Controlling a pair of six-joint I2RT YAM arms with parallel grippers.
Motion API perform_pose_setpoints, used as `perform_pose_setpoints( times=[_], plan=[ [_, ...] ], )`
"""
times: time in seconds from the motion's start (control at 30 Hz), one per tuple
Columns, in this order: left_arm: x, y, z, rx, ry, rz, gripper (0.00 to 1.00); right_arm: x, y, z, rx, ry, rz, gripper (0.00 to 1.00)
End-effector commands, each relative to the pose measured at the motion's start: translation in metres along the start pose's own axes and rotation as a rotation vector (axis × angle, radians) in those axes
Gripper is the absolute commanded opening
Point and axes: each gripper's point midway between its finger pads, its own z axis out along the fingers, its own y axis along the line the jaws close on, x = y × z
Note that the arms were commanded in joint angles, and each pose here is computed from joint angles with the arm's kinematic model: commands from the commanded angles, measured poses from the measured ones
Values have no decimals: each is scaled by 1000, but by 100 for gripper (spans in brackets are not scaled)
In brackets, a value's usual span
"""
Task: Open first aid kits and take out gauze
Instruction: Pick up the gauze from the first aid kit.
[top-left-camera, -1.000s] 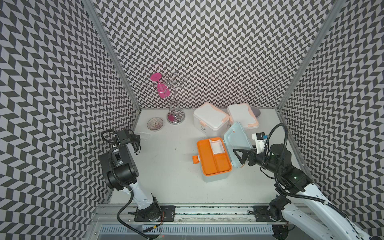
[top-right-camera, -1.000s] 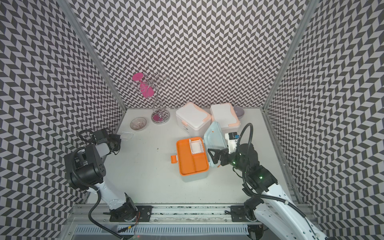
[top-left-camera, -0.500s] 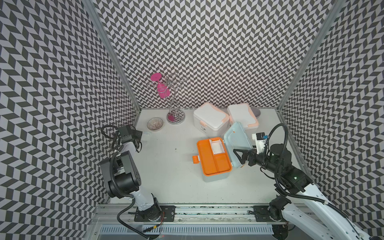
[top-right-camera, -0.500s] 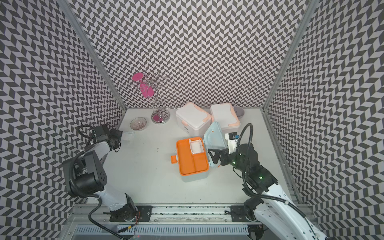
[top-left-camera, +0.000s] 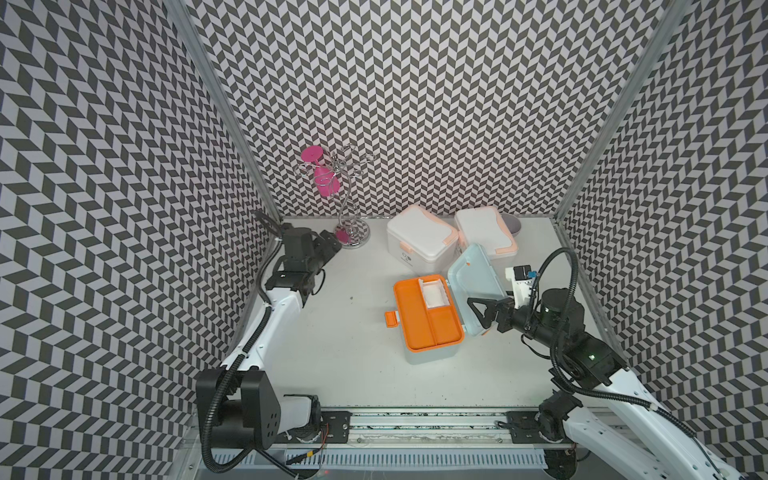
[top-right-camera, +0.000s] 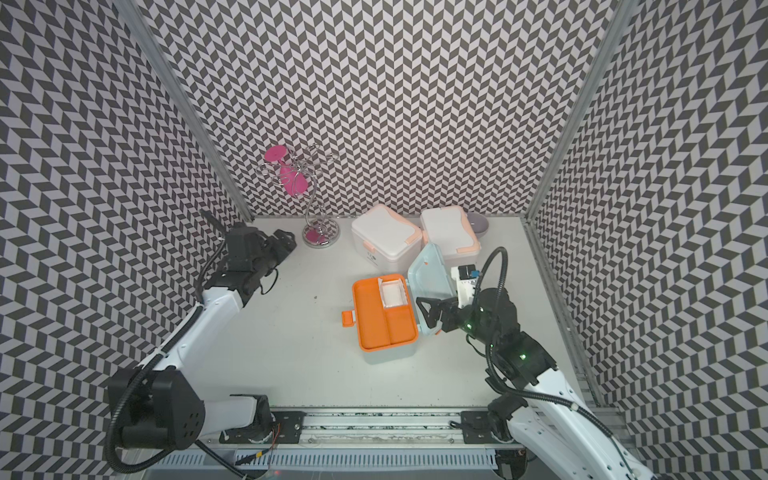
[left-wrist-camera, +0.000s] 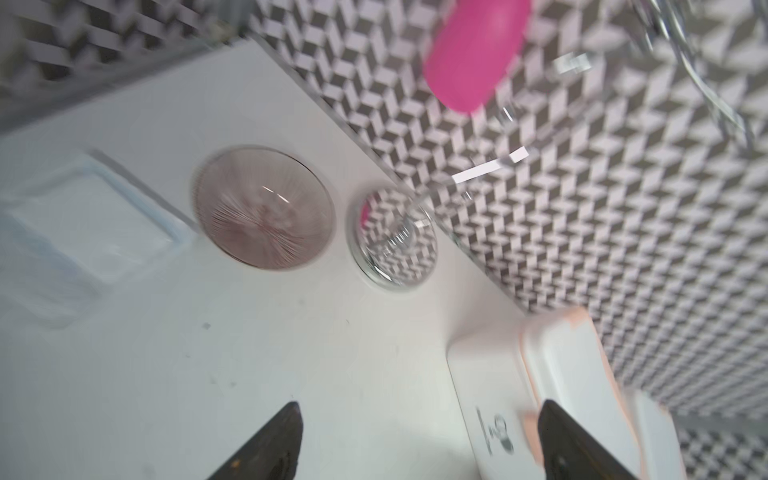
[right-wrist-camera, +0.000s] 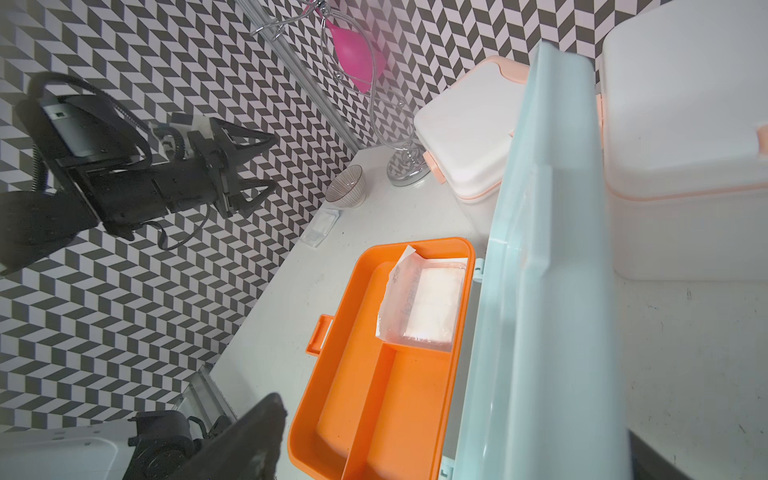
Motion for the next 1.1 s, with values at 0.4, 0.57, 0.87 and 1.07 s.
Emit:
perform_pose_setpoints(
  times=[0.4,0.57,0.87,1.07],
  plan=[
    [211,-116,-55,117,508,267,79,-4,-4,1,18,-30,-4,100],
    [225,-121,-50,72,499,301,77,-4,-5,1,20,-34,-2,100],
    [234,-120,-33,18,502,346,62,-4,-6,-1,26,-40,-3,100],
    [240,-115,-25,-23,512,377,52,-3,-6,0,26,-37,-2,100]
  ],
)
